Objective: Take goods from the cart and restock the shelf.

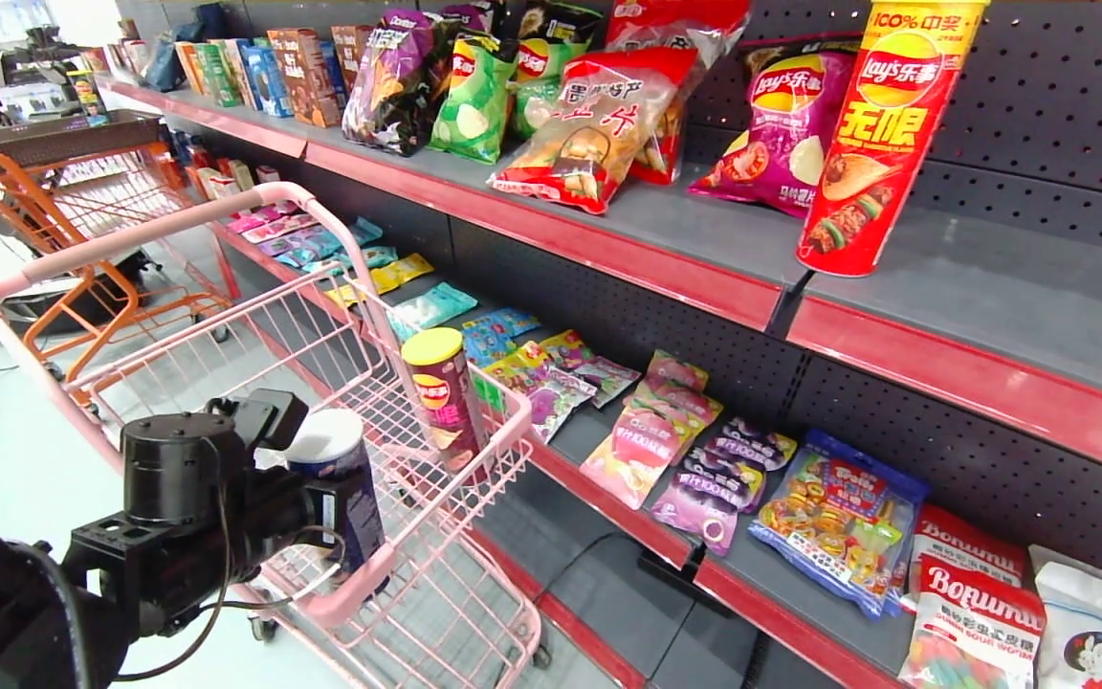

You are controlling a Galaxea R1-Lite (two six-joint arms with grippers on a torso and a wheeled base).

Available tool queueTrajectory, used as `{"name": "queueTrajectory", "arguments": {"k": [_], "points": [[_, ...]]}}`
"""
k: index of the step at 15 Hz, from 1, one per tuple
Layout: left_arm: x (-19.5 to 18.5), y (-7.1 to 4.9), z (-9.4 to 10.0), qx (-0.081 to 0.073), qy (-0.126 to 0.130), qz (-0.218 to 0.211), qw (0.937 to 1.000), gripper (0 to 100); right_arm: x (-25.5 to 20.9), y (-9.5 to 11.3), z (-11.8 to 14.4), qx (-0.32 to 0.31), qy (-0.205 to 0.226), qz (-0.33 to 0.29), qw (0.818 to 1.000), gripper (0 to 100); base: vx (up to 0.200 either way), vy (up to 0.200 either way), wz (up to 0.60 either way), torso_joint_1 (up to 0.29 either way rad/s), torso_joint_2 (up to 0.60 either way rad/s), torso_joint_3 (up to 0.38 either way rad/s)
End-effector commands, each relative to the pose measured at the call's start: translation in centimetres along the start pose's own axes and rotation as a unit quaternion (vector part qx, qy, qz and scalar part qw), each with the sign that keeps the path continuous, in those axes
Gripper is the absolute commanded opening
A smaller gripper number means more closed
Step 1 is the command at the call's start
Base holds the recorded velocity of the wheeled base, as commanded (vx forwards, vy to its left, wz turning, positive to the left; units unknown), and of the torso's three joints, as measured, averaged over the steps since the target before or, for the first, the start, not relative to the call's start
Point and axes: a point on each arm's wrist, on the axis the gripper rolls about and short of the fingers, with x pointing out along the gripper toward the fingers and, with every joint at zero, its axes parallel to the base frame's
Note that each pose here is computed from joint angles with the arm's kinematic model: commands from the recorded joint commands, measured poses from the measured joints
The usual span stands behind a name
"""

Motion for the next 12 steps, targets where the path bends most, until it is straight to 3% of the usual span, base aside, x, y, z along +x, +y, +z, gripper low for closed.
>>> {"name": "queueTrajectory", "arguments": {"k": [1,3,6,9,10,11,12], "points": [[0.0,0.0,-0.2,-0.001,0.005,0.001,1.0,0,0.0,0.0,0.0,0.0,0.001,0.0,1.0,100,0.0,0.0,0.0,0.0,0.0,0.0],[-0.6,0.1,1.2,-0.001,-0.025,0.002,0.9997,0,0.0,0.0,0.0,0.0,0.001,0.0,1.0,100,0.0,0.0,0.0,0.0,0.0,0.0],[-1.9,0.7,6.2,-0.007,-0.094,0.013,0.9955,0,0.0,0.0,0.0,0.0,0.001,0.0,1.0,100,0.0,0.0,0.0,0.0,0.0,0.0],[-6.3,0.4,12.7,-0.011,-0.14,0.012,0.9901,0,0.0,0.0,0.0,0.0,0.001,0.001,1.0,100,0.0,0.0,0.0,0.0,0.0,0.0],[-7.0,0.3,13.2,-0.011,-0.148,0.012,0.9889,0,0.0,0.0,0.0,0.0,0.001,0.0,1.0,100,0.0,0.0,0.0,0.0,0.0,0.0],[-10.8,0.1,15.0,-0.008,-0.18,0.01,0.9835,0,0.0,0.0,0.0,0.0,0.001,0.0,1.0,100,0.0,0.0,0.0,0.0,0.0,0.0],[-12.2,0.0,15.2,-0.007,-0.186,0.009,0.9825,0,0.0,0.0,0.0,0.0,0.001,0.001,1.0,100,0.0,0.0,0.0,0.0,0.0,0.0]]}}
